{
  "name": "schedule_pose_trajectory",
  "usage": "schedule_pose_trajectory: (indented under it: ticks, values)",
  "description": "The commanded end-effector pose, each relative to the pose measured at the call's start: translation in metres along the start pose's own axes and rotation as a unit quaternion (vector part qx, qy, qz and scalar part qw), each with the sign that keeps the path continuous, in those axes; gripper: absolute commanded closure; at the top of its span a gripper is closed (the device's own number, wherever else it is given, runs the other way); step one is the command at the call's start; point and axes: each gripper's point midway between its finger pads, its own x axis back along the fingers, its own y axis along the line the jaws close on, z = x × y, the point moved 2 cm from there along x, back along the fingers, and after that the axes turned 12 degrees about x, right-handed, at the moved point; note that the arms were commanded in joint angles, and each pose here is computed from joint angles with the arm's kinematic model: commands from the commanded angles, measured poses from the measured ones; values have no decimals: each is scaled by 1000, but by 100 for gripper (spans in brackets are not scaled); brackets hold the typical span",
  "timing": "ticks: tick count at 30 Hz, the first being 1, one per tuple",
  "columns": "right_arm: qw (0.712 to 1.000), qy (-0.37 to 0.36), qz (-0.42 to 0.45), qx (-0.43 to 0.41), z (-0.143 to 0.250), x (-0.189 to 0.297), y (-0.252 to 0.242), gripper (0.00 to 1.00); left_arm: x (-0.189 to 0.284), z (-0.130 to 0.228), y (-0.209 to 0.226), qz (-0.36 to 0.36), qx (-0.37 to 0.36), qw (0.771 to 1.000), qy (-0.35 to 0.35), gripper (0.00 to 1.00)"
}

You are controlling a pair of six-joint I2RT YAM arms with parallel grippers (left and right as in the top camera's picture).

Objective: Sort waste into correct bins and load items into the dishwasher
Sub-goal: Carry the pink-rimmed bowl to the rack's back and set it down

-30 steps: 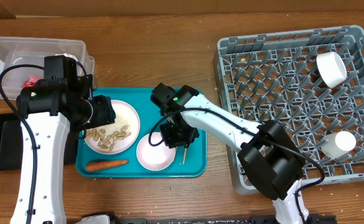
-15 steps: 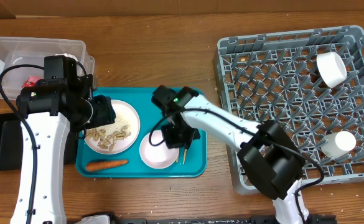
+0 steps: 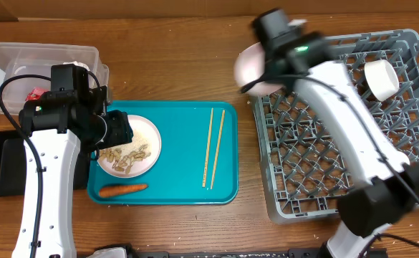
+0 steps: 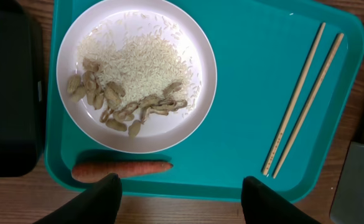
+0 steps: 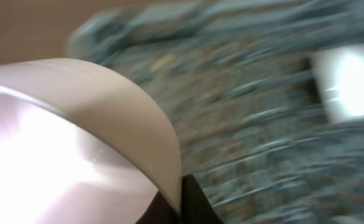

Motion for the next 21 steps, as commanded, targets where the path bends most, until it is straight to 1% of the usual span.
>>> schedule_pose_trajectory:
  ticks: [1,3,5,7,9,14,21]
  values:
    - [977,-44,202,-43,-16,11,-92,96,-3,1,-1,-5,-2,1000,3,36]
    - [953,-56,285,-89,-17,13,-131,96,-3,1,0,-5,-2,1000,3,36]
    - [916,-76,363,-153,-13,20,-168,96,-3,1,0,-5,-2,1000,3,36]
    - [886,-88,412,-192,-10,21,-194,96,-3,1,0,-5,-2,1000,3,36]
    - [874,-86,433,-205,-7,15,-209,96,-3,1,-1,-5,-2,1000,3,37]
    - [867,-57,451,-204,7,-16,-220,96,-3,1,-1,-5,-2,1000,3,37]
    - [874,-17,457,-164,27,-68,-201,96,-3,1,-1,-5,-2,1000,3,37]
